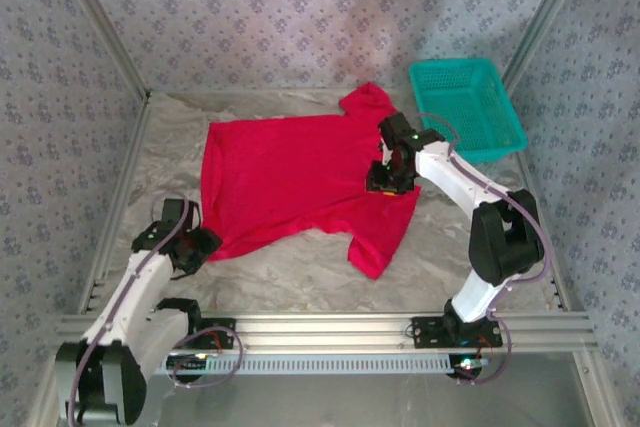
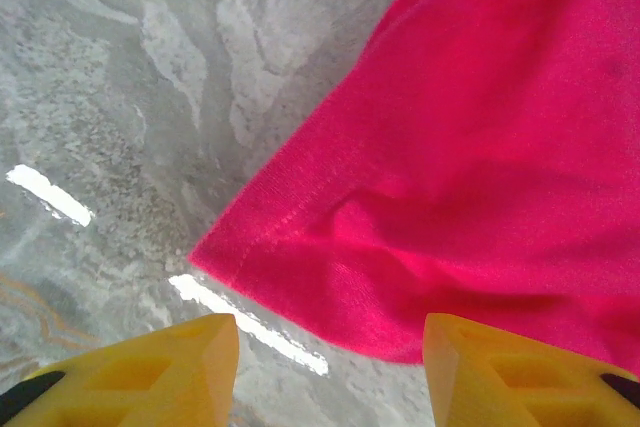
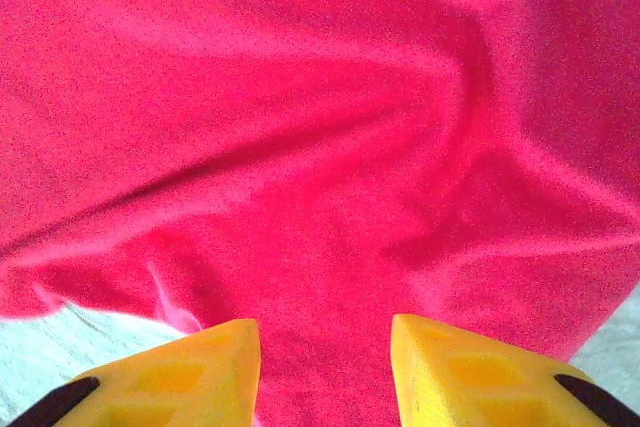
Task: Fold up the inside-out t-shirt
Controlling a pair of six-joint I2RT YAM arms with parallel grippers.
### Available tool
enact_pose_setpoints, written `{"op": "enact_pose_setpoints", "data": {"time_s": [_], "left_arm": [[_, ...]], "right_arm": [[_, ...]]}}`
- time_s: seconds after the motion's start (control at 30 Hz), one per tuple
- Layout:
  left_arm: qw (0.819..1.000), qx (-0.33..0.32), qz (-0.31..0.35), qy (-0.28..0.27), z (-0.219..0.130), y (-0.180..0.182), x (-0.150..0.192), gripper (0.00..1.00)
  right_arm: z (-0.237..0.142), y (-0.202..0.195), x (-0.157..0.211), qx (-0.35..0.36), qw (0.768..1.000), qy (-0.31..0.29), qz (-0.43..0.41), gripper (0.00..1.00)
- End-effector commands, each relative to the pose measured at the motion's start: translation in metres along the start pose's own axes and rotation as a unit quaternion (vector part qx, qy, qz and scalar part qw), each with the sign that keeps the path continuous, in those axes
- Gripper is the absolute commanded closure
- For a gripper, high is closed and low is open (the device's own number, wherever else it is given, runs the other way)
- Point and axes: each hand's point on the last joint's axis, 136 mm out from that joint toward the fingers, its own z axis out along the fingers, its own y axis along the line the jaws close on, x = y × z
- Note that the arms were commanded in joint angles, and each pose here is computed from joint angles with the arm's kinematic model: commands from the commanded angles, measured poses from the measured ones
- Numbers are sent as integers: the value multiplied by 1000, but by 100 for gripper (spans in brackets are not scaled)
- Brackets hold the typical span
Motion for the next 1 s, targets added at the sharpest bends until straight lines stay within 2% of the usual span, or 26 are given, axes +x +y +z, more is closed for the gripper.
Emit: {"op": "enact_pose_setpoints", "data": {"time_s": [0.0,0.1,0.17,0.2,0.27,0.3,0.43,0.57,0.77,0.9,0.97], "left_arm": [[1000,5,-5,-9,11,-5,-6,49],[1000,-5,-5,-20,19,-5,-13,49],[1000,-5,-2,-24,26,-9,-19,56],[1000,-6,0,-25,29,-10,-21,64],[1000,-14,0,-20,36,-11,-27,90],[1000,-21,2,-17,38,-11,-30,98],[1000,-25,3,-19,40,-21,-51,100],[999,-10,1,-47,41,-43,-92,100],[999,-26,32,-28,65,-80,-142,100],[998,-34,48,-26,69,-86,-152,100],[998,-26,51,-18,67,-87,-147,100]], "right_arm": [[13,2,40,-16,998,64,6,59],[36,-8,65,-12,995,101,21,59],[50,-11,68,-13,993,108,34,60],[55,-14,67,-9,993,108,40,60],[66,-20,54,2,994,99,50,59],[70,-23,48,10,994,95,54,60],[83,-33,9,28,994,73,74,60],[98,-45,-42,59,993,41,89,60],[113,-46,-129,59,995,16,84,61],[79,-25,-144,33,997,5,63,58],[52,-13,-137,27,999,-11,45,52]]}}
